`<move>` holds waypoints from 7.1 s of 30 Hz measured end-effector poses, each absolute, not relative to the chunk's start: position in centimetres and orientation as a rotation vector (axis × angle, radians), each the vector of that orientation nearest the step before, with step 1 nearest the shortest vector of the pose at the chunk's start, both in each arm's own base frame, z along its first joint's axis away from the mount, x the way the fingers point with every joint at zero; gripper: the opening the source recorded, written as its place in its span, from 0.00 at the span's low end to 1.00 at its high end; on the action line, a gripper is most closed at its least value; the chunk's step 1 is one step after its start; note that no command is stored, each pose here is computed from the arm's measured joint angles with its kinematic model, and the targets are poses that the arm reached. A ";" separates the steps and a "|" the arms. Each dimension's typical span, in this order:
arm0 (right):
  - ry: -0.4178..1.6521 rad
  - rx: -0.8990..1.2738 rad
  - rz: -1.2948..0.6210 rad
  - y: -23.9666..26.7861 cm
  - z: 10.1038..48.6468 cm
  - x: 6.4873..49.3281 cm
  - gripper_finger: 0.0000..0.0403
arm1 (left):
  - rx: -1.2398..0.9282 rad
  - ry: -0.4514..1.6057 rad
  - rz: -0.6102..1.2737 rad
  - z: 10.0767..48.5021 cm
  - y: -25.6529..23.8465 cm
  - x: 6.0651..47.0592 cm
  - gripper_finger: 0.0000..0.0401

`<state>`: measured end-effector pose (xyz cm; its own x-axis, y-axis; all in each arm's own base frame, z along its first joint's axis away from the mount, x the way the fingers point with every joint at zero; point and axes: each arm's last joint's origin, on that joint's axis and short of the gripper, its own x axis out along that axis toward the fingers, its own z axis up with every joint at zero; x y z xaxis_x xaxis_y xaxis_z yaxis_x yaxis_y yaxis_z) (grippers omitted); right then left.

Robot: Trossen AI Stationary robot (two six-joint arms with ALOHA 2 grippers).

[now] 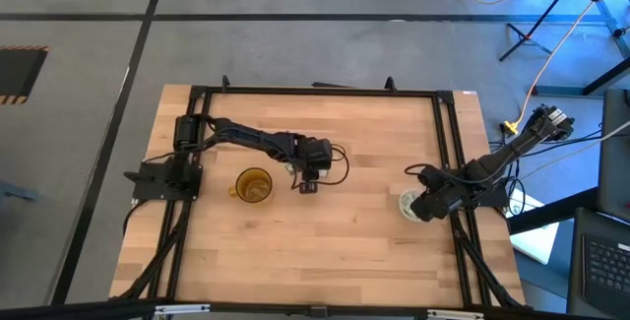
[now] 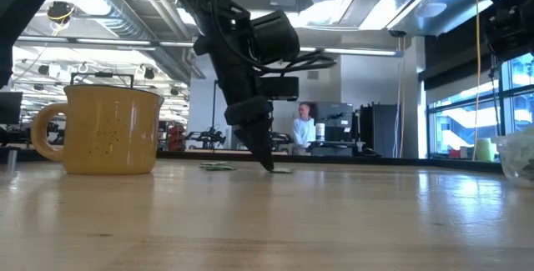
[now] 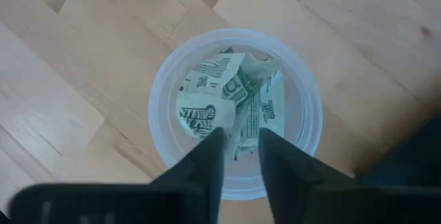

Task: Pick and place Stevia / Truvia into bins
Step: Put the green stevia packet into the transparent container

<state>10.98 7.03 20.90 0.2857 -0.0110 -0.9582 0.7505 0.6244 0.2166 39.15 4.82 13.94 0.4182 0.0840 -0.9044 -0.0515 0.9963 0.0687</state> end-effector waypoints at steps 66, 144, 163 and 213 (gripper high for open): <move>0.512 0.732 -0.394 7.6 24.0 15.9 0.32 | 0.341 0.631 -0.115 21.4 -3.3 44.9 0.01; 0.972 0.822 -0.454 7.5 19.9 10.5 0.00 | 0.112 1.356 0.090 17.4 2.0 38.3 0.29; 1.035 0.796 -0.540 6.8 16.7 9.5 0.19 | 0.111 1.508 0.120 17.2 3.2 36.8 0.28; 0.783 0.710 -0.438 7.5 21.8 11.2 0.31 | 0.076 1.570 0.114 15.1 3.6 37.2 0.01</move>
<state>11.21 7.52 21.75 0.6396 -0.0991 -0.7623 0.5972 0.6884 0.4116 37.16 3.58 15.07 -0.0030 0.1205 -0.9927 -0.0239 0.9924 0.1205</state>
